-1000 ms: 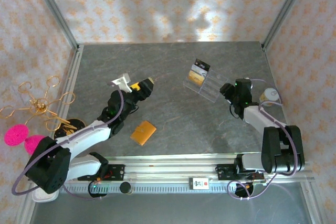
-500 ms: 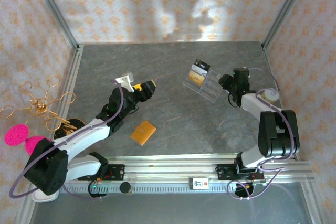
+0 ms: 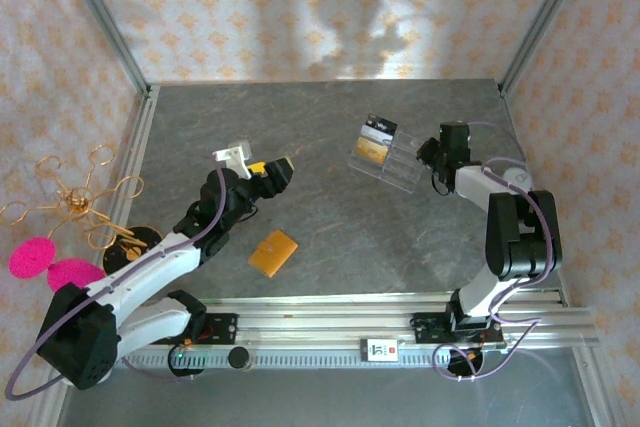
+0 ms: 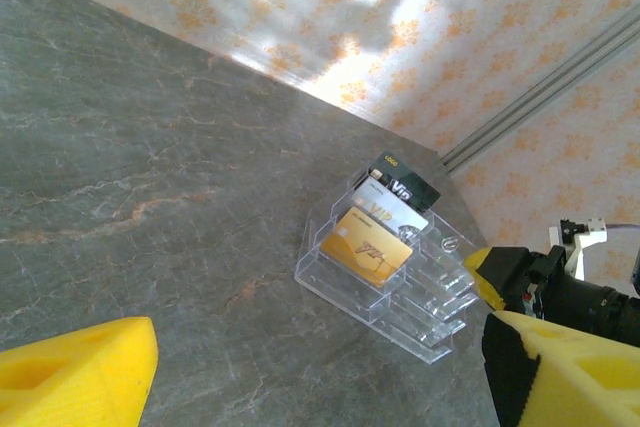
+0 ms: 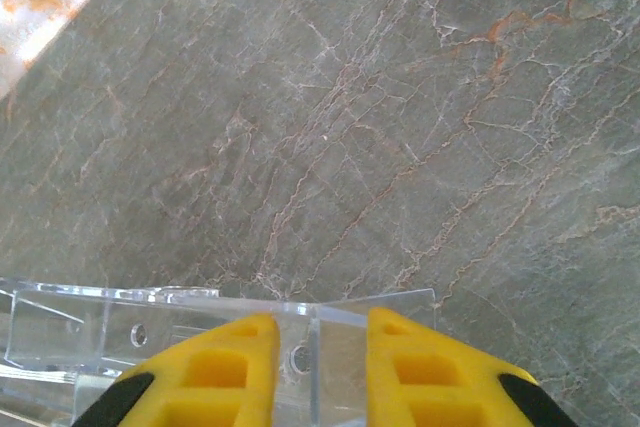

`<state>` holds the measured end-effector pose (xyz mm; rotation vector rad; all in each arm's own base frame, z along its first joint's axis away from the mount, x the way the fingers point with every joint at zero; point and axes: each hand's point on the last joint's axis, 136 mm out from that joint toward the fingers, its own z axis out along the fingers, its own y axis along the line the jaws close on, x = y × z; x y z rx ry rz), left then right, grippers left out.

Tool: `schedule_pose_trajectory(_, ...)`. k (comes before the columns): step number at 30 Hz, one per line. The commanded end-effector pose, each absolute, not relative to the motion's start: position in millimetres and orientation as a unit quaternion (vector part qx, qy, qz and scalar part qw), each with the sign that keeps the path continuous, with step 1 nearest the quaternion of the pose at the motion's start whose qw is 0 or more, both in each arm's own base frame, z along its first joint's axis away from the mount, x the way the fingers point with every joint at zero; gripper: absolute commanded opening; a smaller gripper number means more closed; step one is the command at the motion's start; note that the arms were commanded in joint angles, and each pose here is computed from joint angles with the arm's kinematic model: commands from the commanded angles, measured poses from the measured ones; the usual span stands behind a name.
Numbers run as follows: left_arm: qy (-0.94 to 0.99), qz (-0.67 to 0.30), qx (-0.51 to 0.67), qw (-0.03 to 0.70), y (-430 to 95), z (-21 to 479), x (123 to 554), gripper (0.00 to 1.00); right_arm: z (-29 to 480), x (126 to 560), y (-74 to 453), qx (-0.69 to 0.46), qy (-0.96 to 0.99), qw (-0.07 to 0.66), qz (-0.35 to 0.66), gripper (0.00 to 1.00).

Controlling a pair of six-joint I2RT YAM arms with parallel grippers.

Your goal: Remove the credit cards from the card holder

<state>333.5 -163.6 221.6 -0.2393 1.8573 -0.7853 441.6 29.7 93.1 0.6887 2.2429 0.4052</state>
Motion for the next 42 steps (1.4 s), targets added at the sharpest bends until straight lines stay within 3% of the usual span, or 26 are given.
schedule_pose_trajectory(1, 0.776, -0.324, -0.090, 0.533, -164.1, 234.1, 332.2, 0.85, 58.6, 422.8, 45.1, 0.246, 0.910, 0.303, 0.141, 0.17)
schedule_pose_trajectory(7, 0.782, -0.317, -0.087, 0.529, -164.0, 232.2, 332.1, 0.86, 54.5, 420.2, 52.8, 0.224, 0.919, 0.301, 0.121, 0.27)
schedule_pose_trajectory(17, 0.779, -0.337, -0.079, 0.524, -171.5, 239.3, 331.8, 0.88, 111.1, 435.2, 65.5, 0.212, 0.900, 0.357, 0.130, 0.37)
schedule_pose_trajectory(22, 0.778, -0.339, -0.078, 0.523, -171.8, 239.2, 331.0, 0.96, 123.4, 418.3, 55.4, 0.245, 0.887, 0.371, 0.126, 0.47)
schedule_pose_trajectory(27, 0.781, -0.335, -0.079, 0.521, -170.9, 236.6, 330.7, 0.97, 110.1, 406.4, 65.9, 0.226, 0.900, 0.344, 0.145, 0.45)
schedule_pose_trajectory(36, 0.794, -0.333, -0.073, 0.503, -175.4, 223.8, 331.1, 0.83, 76.6, 385.7, 85.2, 0.169, 0.930, 0.296, 0.137, 0.48)
schedule_pose_trajectory(42, 0.798, -0.334, -0.074, 0.497, -177.2, 220.5, 332.7, 0.81, 71.4, 388.3, 84.8, 0.183, 0.924, 0.304, 0.142, 0.44)
